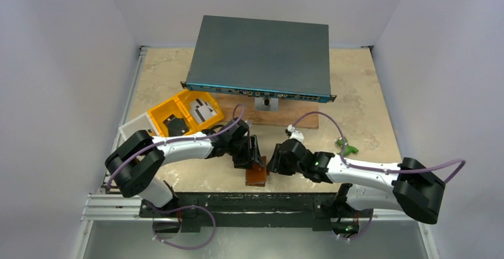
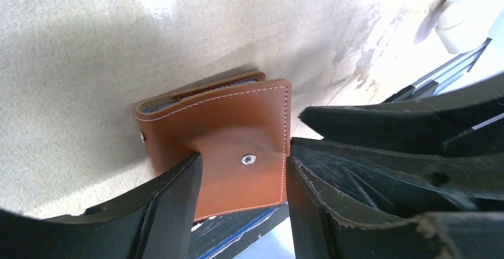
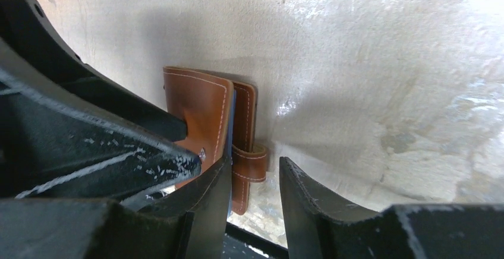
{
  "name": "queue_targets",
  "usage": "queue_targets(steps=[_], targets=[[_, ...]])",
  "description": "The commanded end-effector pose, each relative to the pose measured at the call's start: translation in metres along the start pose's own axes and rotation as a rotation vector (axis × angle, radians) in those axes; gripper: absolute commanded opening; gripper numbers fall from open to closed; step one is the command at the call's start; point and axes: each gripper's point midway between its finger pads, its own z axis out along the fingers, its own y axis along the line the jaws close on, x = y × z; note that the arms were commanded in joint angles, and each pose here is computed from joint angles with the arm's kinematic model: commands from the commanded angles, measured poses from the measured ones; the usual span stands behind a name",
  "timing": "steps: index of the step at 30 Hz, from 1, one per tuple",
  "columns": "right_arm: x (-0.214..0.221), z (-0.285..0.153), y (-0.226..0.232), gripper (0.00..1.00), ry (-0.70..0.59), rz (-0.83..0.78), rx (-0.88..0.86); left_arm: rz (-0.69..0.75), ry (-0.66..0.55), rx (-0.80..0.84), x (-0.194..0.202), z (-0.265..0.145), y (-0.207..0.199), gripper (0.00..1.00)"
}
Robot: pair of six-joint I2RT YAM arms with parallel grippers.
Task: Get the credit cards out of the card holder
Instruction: Close the card holder at the center of the board, then reset both arms
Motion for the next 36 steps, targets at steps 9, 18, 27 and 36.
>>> queue_targets(steps=[9, 18, 27, 36], targets=[[-0.029, -0.026, 0.014, 0.36, -0.11, 0.019, -0.017, 0.017, -0.037, -0.127, -0.005, 0.002, 0.018, 0.57], [-0.05, -0.047, 0.034, 0.36, -0.178, 0.02, -0.067, 0.185, -0.149, -0.025, -0.023, -0.051, -0.026, 0.61], [-0.077, -0.073, 0.056, 0.37, -0.28, 0.026, -0.15, 0.331, -0.313, -0.012, -0.033, -0.121, -0.037, 0.73], [-0.102, -0.1, 0.086, 0.51, -0.366, 0.002, -0.253, 0.329, -0.505, -0.14, -0.047, -0.194, -0.011, 1.0]])
